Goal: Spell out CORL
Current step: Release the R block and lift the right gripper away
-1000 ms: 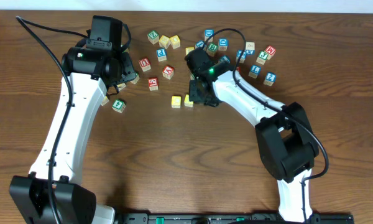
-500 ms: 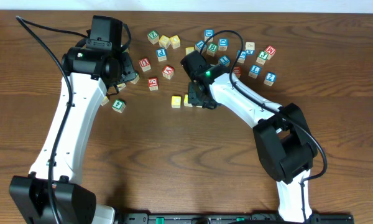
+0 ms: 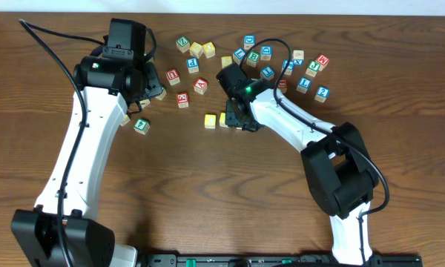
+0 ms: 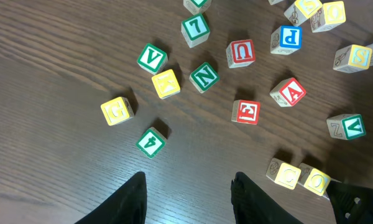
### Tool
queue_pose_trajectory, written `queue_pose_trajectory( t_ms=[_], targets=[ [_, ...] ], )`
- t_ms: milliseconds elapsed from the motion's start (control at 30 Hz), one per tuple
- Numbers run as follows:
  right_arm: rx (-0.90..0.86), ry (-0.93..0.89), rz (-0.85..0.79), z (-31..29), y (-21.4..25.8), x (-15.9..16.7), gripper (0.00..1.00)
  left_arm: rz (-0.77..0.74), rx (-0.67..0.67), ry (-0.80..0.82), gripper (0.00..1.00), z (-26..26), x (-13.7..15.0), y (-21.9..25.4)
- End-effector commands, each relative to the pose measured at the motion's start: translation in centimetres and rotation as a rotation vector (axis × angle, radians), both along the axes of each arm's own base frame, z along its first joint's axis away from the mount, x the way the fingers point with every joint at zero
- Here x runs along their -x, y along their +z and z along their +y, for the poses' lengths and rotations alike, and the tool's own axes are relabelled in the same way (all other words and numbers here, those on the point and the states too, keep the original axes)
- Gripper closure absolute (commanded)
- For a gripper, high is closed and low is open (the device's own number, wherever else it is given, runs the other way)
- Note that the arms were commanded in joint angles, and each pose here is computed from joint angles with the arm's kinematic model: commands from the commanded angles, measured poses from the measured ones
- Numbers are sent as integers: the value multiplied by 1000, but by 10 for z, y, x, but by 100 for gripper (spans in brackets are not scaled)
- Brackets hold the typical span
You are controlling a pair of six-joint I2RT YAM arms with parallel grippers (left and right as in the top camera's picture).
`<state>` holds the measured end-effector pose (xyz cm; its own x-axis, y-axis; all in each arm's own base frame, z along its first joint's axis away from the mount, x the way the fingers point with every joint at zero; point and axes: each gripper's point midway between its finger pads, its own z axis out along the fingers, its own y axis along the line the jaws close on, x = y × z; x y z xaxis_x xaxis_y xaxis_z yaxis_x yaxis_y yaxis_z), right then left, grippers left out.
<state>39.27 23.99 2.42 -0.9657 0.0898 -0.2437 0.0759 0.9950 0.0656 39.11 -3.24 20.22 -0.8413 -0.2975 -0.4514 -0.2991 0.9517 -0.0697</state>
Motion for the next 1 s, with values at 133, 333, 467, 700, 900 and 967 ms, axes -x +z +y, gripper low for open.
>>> queue_pose_trajectory(
  t_ms=[133, 333, 467, 700, 900, 967],
  targets=[
    [-60, 11, -136, -6, 83, -41, 52, 9, -19, 5, 56, 4, 1, -3],
    [-46, -74, -143, -52, 108, -61, 49, 8, -19, 5, 57, 4, 1, -3],
    [-26, -149, -111, -89, 104, -66, 50, 8, -19, 5, 56, 4, 1, -3],
    [21, -284, -97, -135, 93, -71, 49, 9, -19, 5, 56, 4, 1, -3],
    [44, -349, -52, -163, 70, -76, 48, 9, -19, 5, 56, 4, 1, -3],
    [52, -363, -35, -170, 60, -78, 48, 9, -19, 5, 56, 4, 1, -3]
  ],
)
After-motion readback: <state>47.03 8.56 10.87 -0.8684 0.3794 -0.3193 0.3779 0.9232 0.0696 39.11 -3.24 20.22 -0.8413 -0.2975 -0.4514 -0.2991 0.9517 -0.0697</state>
